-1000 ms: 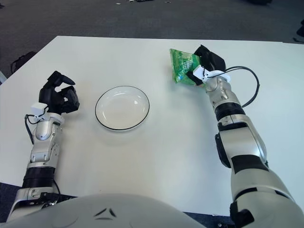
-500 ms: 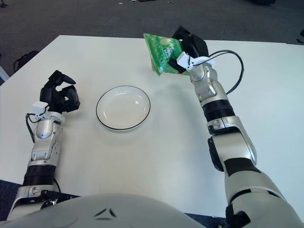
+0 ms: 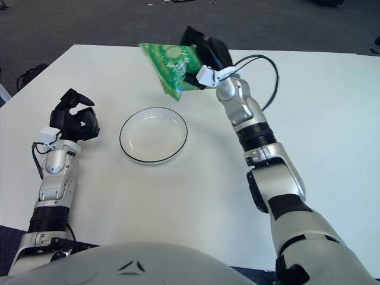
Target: Put the snack into the plate.
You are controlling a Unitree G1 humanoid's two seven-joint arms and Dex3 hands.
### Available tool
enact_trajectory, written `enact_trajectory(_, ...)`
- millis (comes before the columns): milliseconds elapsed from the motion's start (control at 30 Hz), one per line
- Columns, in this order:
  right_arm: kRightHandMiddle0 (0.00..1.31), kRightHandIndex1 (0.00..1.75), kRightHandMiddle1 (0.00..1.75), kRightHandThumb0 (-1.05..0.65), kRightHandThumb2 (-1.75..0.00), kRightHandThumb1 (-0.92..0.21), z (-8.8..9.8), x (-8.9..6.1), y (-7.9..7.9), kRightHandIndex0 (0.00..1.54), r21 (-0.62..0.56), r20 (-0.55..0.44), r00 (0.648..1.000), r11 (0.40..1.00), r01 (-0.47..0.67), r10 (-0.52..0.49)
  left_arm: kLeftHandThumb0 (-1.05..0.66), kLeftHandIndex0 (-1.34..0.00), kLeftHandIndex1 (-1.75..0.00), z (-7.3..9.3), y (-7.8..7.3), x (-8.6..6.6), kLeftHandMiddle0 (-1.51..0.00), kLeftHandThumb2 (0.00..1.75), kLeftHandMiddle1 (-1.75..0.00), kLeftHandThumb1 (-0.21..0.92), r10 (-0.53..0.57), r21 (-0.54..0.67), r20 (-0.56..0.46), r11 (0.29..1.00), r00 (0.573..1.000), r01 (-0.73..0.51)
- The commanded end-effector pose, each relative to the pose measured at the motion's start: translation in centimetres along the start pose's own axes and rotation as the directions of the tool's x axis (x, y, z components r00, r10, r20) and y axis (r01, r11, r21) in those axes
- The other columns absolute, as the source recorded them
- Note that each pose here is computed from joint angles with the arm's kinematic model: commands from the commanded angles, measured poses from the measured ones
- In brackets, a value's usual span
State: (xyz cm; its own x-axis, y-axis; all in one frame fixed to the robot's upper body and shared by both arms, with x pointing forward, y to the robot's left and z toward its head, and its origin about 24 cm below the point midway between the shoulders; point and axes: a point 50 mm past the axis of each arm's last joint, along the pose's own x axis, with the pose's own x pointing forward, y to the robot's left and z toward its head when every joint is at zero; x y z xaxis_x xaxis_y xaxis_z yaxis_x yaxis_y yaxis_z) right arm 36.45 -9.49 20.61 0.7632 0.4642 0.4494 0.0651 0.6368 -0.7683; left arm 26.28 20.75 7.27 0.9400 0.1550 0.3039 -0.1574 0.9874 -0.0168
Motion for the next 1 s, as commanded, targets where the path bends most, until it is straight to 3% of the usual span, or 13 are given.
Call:
enact_trajectory(0,0.61,1.64,1.75,0.00,-1.63,-0.02,1.0,0.0,0.6,0.87,0.066,0.072,0.997,0.997,-0.031,0.026,-0.45,-0.54,-1.75,-3.9,-0.1,-3.6,-1.27,1.21,-1.75,0.40,0.036,-0.037,-0.183,0.998,0.983,-0.043)
enact_trajectory(167,0.62,1.64,1.75,0.00,-1.63,-0.01,1.8,-0.2,1.9,0.87,0.097,0.122,0.991,0.993,-0.069,0.057,-0.45,-0.54,-1.75,-4.0,-0.4,-3.6,-1.27,1.21,-1.75,0.40,0.032,-0.039,-0.183,0.998,0.983,-0.040)
enact_trajectory(433,0.61,1.66,1.75,0.00,-1.64,-0.01,3.0,-2.0,3.0,0.87,0.103,0.171,0.966,0.972,-0.211,0.191,-0.45,-0.53,-1.75,-4.0,-1.0,-3.5,-1.26,1.19,-1.75,0.41,0.038,-0.037,-0.174,0.998,0.984,-0.045)
enact_trajectory(633,0.60,1.69,1.75,0.00,-1.65,-0.02,3.1,-2.3,3.6,0.85,0.053,0.178,0.932,0.943,-0.328,0.314,-0.44,-0.52,-1.75,-4.0,-1.3,-3.5,-1.26,1.18,-1.75,0.42,0.037,-0.030,-0.168,0.999,0.985,-0.043)
enact_trajectory(967,0.55,1.67,1.75,0.00,-1.56,-0.08,2.2,-3.3,5.2,0.81,0.057,0.212,0.835,0.846,-0.529,0.508,-0.44,-0.52,-1.75,-4.0,-1.9,-3.6,-1.23,1.17,-1.75,0.43,0.032,-0.018,-0.160,0.999,0.987,-0.035)
